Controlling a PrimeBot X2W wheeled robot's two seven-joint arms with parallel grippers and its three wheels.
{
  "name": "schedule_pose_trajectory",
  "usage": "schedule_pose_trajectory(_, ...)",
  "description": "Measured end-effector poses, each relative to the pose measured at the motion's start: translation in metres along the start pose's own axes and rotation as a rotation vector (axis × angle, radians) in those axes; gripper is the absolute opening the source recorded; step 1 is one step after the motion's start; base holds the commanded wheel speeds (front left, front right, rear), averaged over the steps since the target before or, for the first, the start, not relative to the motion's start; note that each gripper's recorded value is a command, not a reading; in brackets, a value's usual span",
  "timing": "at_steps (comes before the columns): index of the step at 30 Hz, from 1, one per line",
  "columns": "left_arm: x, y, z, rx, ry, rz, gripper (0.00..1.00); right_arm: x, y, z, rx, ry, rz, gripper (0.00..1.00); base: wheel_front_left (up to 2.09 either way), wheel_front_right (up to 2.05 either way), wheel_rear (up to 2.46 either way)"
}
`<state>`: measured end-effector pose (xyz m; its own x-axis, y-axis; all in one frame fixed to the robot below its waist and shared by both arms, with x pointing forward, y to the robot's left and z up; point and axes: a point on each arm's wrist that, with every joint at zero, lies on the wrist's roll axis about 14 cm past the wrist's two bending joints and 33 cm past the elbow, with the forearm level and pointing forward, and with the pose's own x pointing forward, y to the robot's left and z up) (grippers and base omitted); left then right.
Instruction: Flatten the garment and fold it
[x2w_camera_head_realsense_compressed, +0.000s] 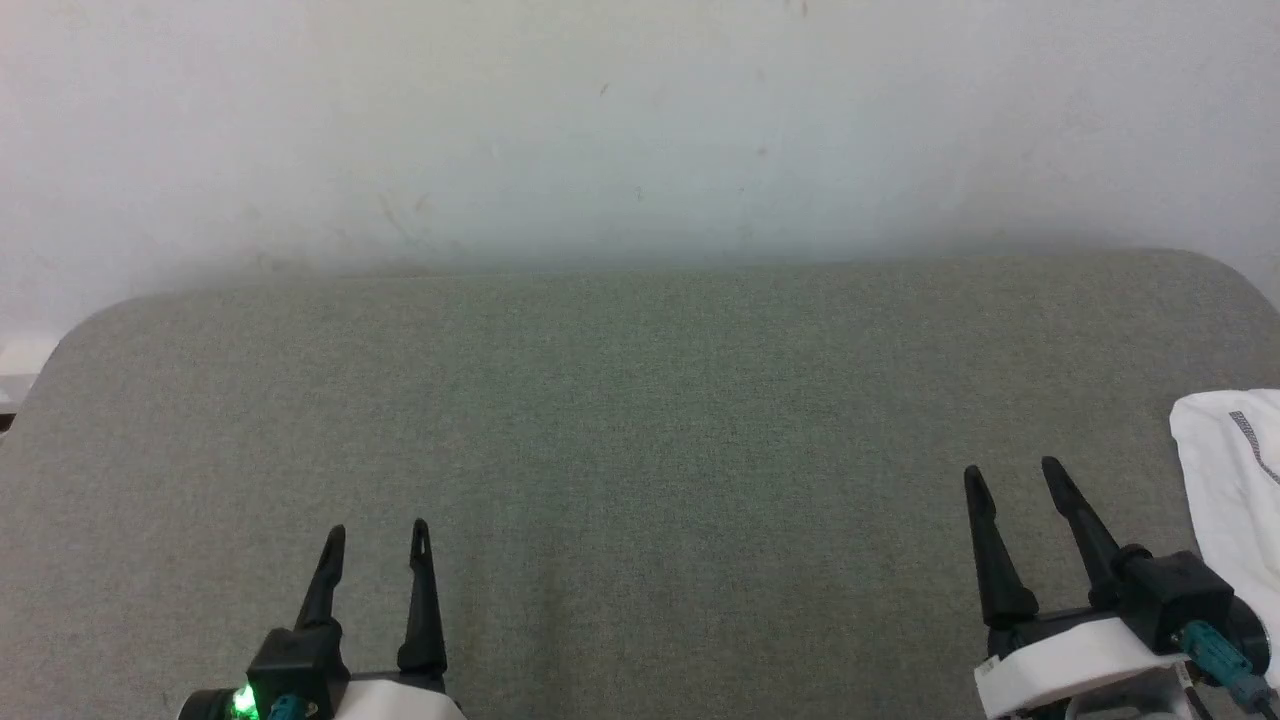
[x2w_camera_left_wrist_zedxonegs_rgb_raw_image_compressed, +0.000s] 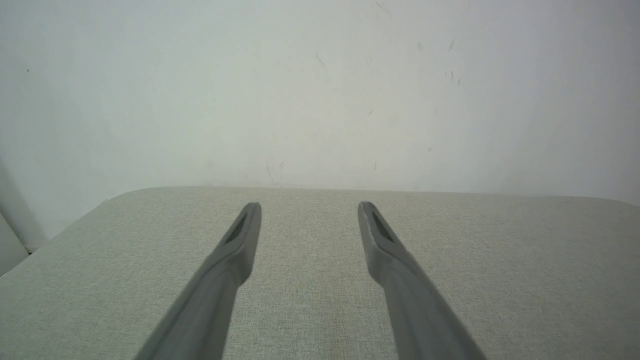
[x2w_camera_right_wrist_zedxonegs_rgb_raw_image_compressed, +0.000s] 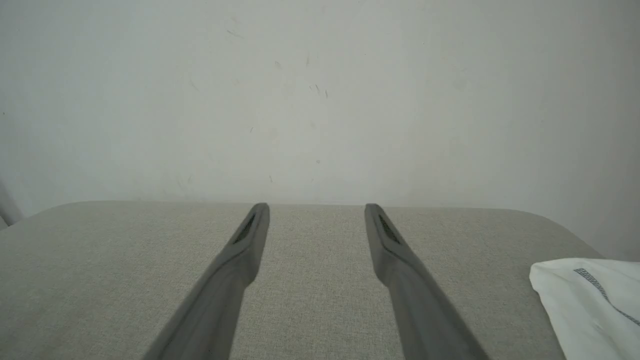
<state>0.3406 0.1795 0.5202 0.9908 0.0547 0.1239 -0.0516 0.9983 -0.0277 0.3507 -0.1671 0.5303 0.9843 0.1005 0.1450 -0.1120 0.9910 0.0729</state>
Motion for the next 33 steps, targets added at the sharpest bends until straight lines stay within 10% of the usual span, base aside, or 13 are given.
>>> schedule_pose_trajectory(14,-0.0072,0.0032,-0.0078,0.004,0.026,0.004,1.0,0.0013,0.0029,-0.0012,0.011,-0.007,0.009,1.0,0.0,0.0,0.0)
schedule_pose_trajectory(15,-0.0073,0.0035,-0.0077,0.003,0.026,0.005,0.0,0.0014,0.0033,-0.0016,0.011,-0.006,0.01,0.0,0.0,0.0,0.0)
schedule_pose_trajectory(33,-0.006,0.0033,-0.0114,0.002,0.054,0.004,0.0,0.0019,0.0034,-0.0053,0.001,0.022,0.012,0.0,0.0,0.0,0.0)
